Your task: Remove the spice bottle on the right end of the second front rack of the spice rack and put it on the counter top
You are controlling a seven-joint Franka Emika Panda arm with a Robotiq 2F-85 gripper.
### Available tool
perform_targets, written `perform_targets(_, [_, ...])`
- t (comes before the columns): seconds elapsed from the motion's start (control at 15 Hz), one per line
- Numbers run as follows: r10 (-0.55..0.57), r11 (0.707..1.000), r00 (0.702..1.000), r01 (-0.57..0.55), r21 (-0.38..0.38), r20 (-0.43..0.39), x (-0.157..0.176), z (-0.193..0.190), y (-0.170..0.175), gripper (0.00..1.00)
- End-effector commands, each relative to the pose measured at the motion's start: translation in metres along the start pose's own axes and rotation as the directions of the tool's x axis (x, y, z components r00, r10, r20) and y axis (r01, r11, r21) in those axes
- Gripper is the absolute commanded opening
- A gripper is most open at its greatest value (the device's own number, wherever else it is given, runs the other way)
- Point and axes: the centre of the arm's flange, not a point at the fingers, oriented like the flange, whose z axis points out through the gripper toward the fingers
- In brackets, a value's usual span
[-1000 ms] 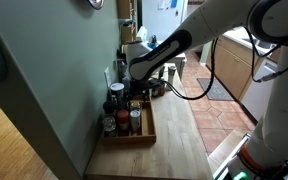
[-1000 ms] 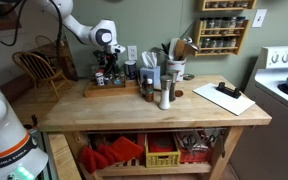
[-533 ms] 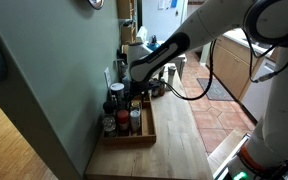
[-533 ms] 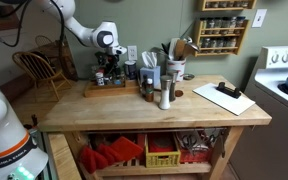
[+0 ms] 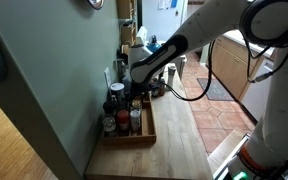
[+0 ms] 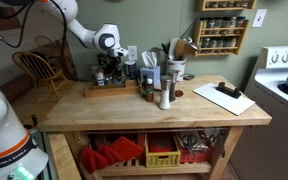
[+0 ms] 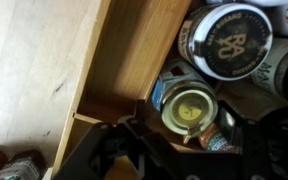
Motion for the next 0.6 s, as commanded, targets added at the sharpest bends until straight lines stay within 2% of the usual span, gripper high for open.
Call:
perform_targets(0.0, [0.028,0.999,1.0,-0.027,0.027,-0.006,0.003,-0.002,0.002,0.4])
perform_targets(0.07, [0.032,0.999,0.999,-0.031,0.037,-0.006,0.003,-0.008,0.002,0.31])
perform_targets(0.53, [0.116,0.993,0.992,-0.115,0.036,-0.038,0.006,-0.076,0.002,0.3])
